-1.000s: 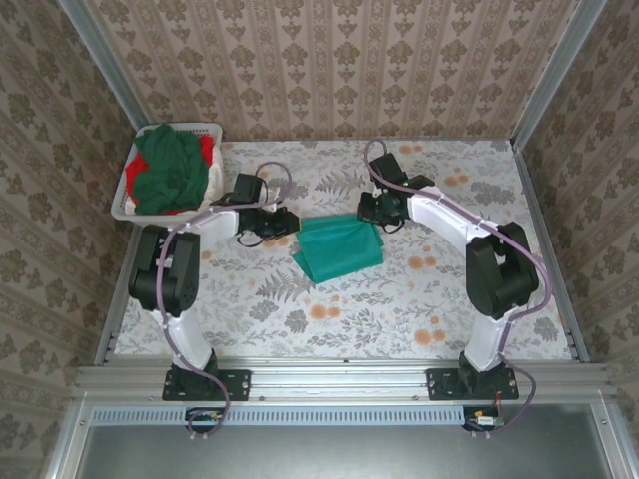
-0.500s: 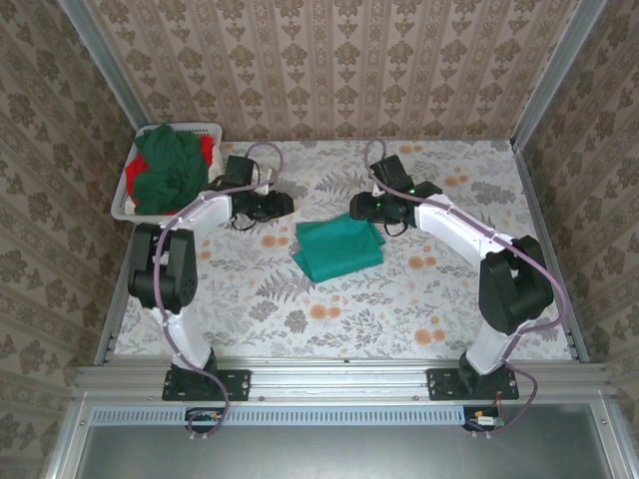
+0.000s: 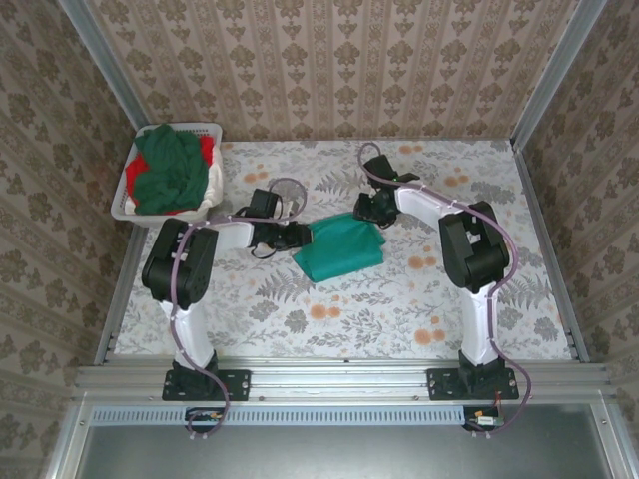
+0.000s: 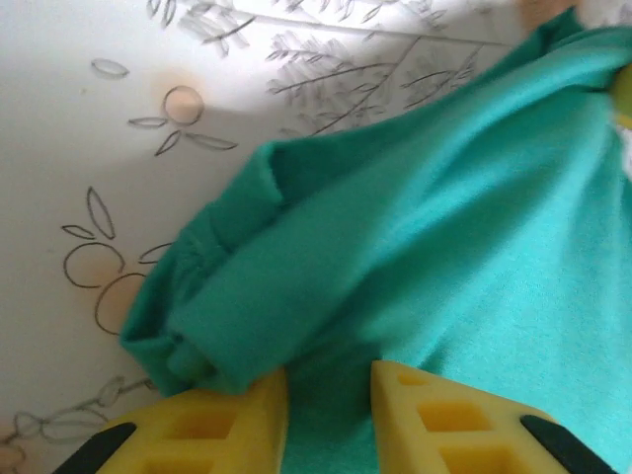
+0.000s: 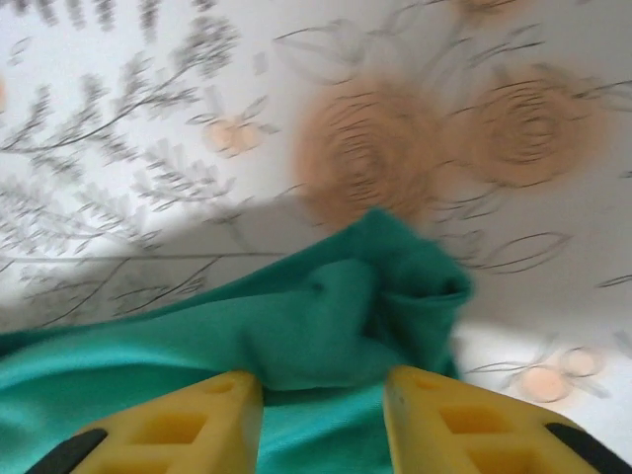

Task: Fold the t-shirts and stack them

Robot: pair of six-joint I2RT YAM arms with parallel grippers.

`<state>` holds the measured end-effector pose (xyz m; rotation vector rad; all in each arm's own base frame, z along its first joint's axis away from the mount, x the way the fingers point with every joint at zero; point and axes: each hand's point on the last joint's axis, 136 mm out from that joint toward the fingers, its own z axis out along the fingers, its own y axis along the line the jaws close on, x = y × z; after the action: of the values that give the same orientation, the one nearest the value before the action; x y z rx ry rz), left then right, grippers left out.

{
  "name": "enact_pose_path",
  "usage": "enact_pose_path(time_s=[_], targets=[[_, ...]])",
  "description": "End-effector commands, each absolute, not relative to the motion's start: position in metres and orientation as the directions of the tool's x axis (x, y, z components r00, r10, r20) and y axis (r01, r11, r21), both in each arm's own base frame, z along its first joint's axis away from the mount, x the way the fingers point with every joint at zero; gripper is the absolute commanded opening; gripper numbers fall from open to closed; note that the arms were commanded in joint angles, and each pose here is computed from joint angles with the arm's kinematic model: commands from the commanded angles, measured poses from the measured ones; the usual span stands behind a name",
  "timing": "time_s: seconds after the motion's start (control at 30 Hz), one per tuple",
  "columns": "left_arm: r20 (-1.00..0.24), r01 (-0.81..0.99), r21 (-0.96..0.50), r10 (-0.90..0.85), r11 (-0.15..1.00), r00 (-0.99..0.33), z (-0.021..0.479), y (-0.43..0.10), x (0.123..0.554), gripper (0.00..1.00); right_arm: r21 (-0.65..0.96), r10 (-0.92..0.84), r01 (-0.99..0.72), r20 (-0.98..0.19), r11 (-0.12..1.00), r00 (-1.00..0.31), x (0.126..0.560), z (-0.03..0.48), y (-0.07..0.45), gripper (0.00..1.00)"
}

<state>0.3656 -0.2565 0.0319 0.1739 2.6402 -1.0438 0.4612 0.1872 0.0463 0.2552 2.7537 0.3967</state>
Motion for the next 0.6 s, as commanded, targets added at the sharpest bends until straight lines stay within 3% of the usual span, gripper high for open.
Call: enact_pose_path(time_s=[0.0,0.1,0.27,0.37,0.57], targets=[[-0.323,0.217,-0.653,-0.008,0.726,-0.946,0.033,-0.254,0.368,0.30,0.274,0.245,0.172,-0.261,0.946,-0.934,0.449,0.036,0.171,0.48],[-0.326,0.217,-0.646,-0.008,0.732,-0.945,0.040,-0.250,0.367,0.29,0.294,0.234,0.142,-0.305,0.945,-0.923,0.447,0.059,0.171,0.58],[-0.394,0.255,-0.588,0.003,0.767,-0.919,0.076,-0.243,0.373,0.32,0.314,0.195,0.048,-0.456,0.948,-0.868,0.431,0.115,0.190,0.59],[-0.446,0.285,-0.548,0.014,0.786,-0.895,0.099,-0.245,0.376,0.39,0.322,0.167,0.003,-0.483,0.947,-0.860,0.424,0.122,0.212,0.54],[-0.489,0.329,-0.545,0.026,0.771,-0.872,0.114,-0.262,0.379,0.39,0.340,0.180,0.029,-0.422,0.940,-0.889,0.443,0.086,0.229,0.40]])
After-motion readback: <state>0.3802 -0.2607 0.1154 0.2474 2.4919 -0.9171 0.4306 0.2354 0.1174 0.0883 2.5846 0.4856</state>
